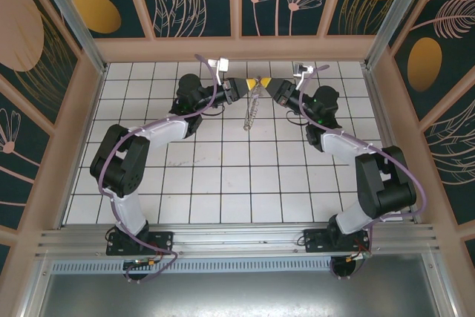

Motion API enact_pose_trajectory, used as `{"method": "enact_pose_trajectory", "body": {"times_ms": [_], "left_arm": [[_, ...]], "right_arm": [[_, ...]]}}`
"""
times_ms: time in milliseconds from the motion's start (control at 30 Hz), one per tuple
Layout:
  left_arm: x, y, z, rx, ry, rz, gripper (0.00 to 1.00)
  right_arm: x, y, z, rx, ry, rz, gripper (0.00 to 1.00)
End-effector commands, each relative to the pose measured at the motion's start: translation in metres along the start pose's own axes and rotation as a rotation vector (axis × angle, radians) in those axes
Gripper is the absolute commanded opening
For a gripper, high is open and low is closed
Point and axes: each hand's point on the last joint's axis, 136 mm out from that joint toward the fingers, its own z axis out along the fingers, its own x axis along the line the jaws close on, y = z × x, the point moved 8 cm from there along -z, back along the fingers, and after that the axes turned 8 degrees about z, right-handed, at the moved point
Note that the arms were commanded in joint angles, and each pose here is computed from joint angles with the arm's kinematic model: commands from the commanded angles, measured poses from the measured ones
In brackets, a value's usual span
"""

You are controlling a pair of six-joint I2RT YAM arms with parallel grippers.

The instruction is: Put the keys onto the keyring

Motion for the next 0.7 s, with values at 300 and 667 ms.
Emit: {"method": "enact_pose_trajectory", "body": {"times_ms": [300, 667], "left_arm": [[-0.029, 0.019, -0.003, -0.055, -0.077, 0.076, 0.00], [-0.025, 0.017, -0.002, -0.054, -0.073, 0.070, 0.00]], "right_arm": [[0.015, -0.002, 0.012, 0.020, 0.081, -0.037, 0.22], [0.023, -0.006, 0.018, 0.043, 0.095, -0.053, 0.26]]}}
